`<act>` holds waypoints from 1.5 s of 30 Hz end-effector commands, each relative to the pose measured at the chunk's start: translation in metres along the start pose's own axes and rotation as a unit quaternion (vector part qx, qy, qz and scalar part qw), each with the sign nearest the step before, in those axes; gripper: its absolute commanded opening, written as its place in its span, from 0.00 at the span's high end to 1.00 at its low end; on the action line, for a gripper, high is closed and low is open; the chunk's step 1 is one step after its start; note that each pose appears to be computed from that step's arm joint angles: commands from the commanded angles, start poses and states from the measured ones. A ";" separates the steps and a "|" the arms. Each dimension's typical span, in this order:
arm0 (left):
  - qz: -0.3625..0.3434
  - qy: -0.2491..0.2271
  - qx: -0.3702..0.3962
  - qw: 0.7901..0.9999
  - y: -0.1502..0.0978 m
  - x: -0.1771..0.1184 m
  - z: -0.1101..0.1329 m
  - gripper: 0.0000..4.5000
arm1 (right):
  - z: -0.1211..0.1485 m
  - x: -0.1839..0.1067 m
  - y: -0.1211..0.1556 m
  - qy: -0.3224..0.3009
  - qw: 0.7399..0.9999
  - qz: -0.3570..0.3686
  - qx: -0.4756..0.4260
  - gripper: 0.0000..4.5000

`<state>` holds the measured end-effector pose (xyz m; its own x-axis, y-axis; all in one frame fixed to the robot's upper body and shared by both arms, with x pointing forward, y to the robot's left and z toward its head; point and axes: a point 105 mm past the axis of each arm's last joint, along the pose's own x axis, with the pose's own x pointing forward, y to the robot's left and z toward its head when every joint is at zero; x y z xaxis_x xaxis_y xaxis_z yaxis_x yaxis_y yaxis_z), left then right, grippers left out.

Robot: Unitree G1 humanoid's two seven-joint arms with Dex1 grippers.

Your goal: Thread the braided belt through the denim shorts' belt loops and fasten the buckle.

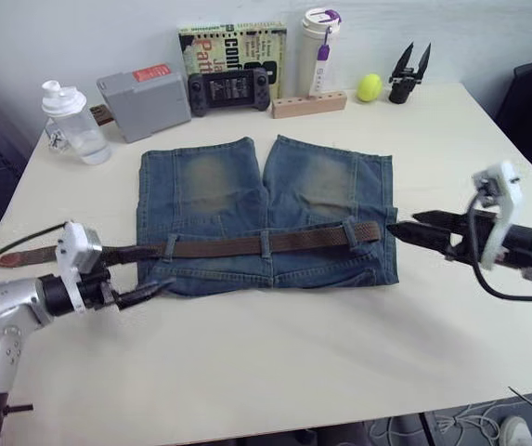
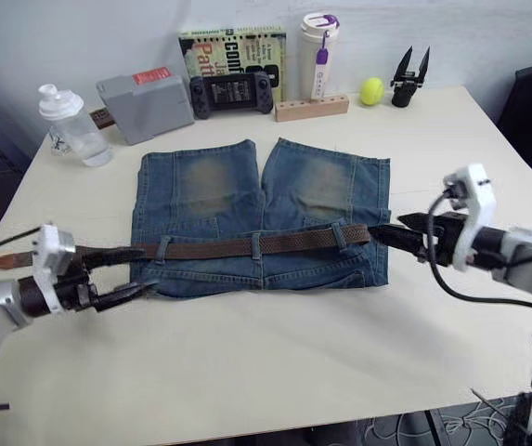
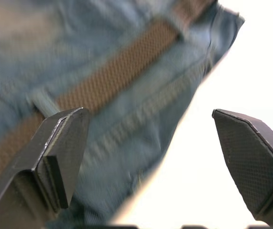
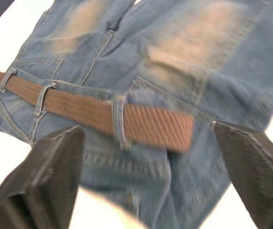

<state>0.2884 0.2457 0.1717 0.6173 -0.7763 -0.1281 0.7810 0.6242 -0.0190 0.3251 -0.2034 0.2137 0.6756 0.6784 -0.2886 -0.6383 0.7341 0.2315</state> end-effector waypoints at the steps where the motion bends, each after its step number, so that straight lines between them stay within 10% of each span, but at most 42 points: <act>1: 0.002 -0.017 -0.012 1.000 0.016 -0.001 0.009 0.00 | 0.002 0.024 -0.008 0.029 0.999 0.012 -0.032 0.00; 16: -0.017 -0.012 -0.030 0.999 0.033 0.018 0.006 0.00 | -0.022 0.057 -0.011 0.137 0.983 0.118 -0.007 0.00; 26: -0.031 0.027 -0.075 0.996 0.053 0.016 -0.007 0.00 | -0.024 0.067 -0.016 0.117 0.986 0.122 -0.008 0.92; 45: -0.036 0.104 -0.145 0.983 0.064 0.028 -0.048 0.00 | -0.025 0.066 -0.006 0.097 0.986 0.135 -0.031 0.93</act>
<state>0.3545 0.2669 0.1303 0.5178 -0.8097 -0.2762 0.7527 0.5846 -0.3027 0.3652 -0.1673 0.1597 0.3941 0.8094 -0.4353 -0.7898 0.5405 0.2900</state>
